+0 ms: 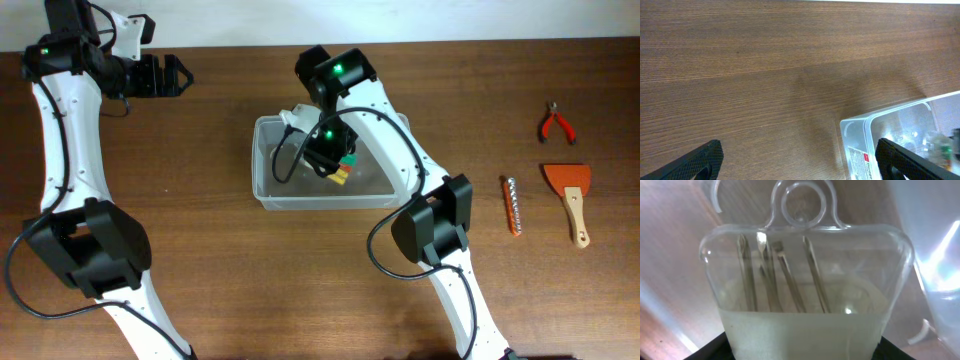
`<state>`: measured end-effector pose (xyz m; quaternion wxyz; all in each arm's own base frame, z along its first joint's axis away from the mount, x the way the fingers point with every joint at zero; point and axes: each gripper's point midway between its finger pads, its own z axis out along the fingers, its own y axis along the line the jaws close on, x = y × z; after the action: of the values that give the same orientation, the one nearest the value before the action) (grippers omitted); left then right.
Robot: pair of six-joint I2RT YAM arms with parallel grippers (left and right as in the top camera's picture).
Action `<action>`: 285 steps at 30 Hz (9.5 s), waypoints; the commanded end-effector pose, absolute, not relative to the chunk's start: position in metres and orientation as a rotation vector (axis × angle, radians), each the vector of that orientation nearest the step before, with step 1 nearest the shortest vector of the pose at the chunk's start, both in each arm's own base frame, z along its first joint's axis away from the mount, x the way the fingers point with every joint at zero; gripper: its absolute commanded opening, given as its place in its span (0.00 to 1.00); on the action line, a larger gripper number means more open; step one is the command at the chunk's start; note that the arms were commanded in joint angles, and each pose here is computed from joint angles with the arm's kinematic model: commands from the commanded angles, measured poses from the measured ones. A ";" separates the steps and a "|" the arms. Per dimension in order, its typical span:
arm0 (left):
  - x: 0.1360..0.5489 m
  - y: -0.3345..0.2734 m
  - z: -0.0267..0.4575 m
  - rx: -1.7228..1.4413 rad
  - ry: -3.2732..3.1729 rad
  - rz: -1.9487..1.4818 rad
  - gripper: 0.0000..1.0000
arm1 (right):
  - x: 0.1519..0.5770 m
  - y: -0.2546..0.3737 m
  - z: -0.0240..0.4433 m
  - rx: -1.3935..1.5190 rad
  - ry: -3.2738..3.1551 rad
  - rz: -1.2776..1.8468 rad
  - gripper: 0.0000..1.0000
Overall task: Pack container
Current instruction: 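Carry the marker pack left and lower it into the container, then open the right gripper and move it back right to the socket rail, then lower the right gripper over the orange socket rail and close on it, then lift the socket rail and swing it left toward the container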
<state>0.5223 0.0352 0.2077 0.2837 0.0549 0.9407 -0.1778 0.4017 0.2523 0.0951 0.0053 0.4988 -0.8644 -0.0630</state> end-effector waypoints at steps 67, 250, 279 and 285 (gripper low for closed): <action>0.524 0.038 0.214 0.136 2.502 -0.469 0.99 | 0.283 -0.146 0.197 -0.333 -3.232 -0.158 0.99; 0.524 0.038 0.214 0.136 2.502 -0.469 0.99 | 0.318 -0.139 -0.020 0.056 -3.060 0.011 0.57; 0.524 0.037 0.214 0.137 2.502 -0.469 0.99 | 0.339 -0.148 -0.005 0.026 -3.118 0.050 0.13; 0.524 0.038 0.214 0.136 2.502 -0.469 0.99 | 0.360 -0.155 0.036 0.031 -3.146 0.068 0.10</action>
<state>0.5223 0.0352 0.2077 0.2837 0.0549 0.9407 -0.1778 0.3367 -0.1423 0.0115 0.0282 0.0148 -0.9995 0.0001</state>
